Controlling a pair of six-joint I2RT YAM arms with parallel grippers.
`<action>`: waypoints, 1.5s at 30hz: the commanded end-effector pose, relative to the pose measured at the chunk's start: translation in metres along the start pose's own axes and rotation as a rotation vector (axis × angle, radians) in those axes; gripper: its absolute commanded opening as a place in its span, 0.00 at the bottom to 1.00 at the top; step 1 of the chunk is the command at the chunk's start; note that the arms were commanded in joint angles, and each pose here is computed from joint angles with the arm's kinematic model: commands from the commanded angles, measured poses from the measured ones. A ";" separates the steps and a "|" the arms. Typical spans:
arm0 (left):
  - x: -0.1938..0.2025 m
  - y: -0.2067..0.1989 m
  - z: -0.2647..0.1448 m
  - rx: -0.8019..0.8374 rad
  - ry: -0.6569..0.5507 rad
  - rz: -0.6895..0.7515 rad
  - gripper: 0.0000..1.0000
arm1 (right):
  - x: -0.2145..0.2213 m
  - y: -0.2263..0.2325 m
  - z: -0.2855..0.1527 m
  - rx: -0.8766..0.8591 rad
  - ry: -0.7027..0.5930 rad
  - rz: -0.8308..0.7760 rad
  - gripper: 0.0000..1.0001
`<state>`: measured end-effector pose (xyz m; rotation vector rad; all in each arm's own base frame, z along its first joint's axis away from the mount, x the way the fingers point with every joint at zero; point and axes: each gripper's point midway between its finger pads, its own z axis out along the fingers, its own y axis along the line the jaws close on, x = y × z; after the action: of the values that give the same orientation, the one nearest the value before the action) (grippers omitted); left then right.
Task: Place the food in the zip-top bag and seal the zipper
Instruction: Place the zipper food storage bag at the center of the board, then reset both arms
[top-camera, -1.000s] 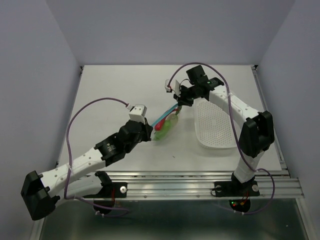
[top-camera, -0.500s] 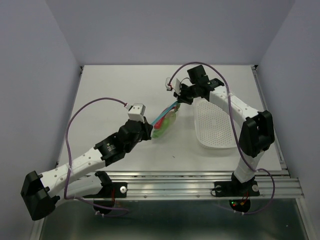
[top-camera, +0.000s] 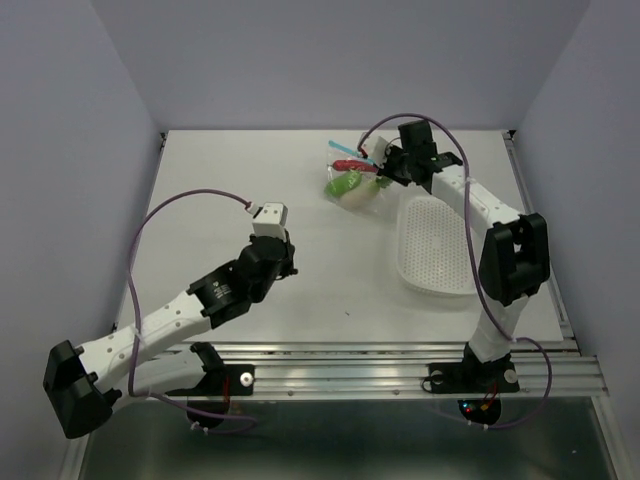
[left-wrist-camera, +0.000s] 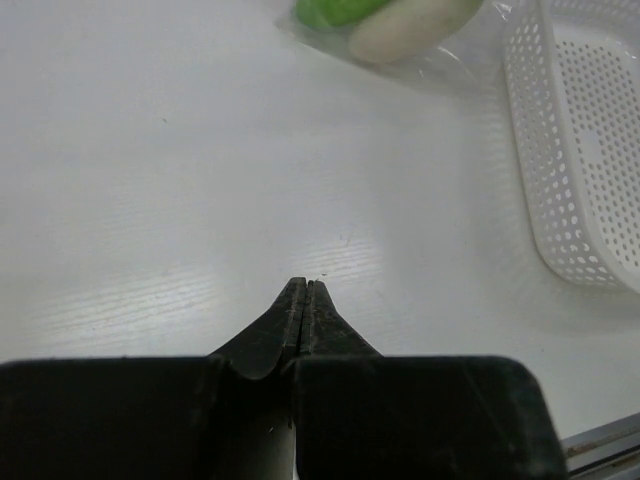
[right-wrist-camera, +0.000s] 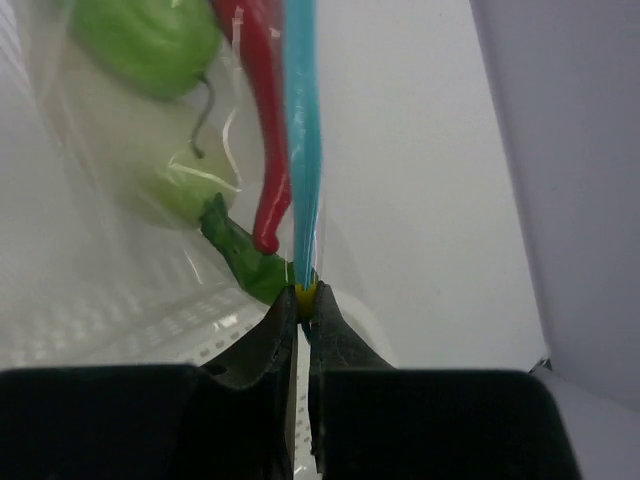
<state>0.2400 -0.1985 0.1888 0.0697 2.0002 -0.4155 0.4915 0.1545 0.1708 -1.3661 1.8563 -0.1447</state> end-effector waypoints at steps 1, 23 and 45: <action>-0.037 0.001 0.001 -0.062 -0.097 0.041 0.00 | -0.073 -0.002 0.011 0.086 -0.168 -0.021 0.01; -0.074 0.057 -0.052 -0.278 -0.226 -0.320 0.99 | -0.177 0.119 -0.020 0.117 -0.389 -0.267 0.16; -0.094 0.079 -0.031 -0.405 -0.199 -0.457 0.99 | -0.025 -0.005 -0.159 0.739 -0.224 1.278 1.00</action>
<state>0.2597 -0.1068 0.2361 -0.6196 1.9239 -0.2355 0.4173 0.2030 0.3187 -0.3013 1.7776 0.0659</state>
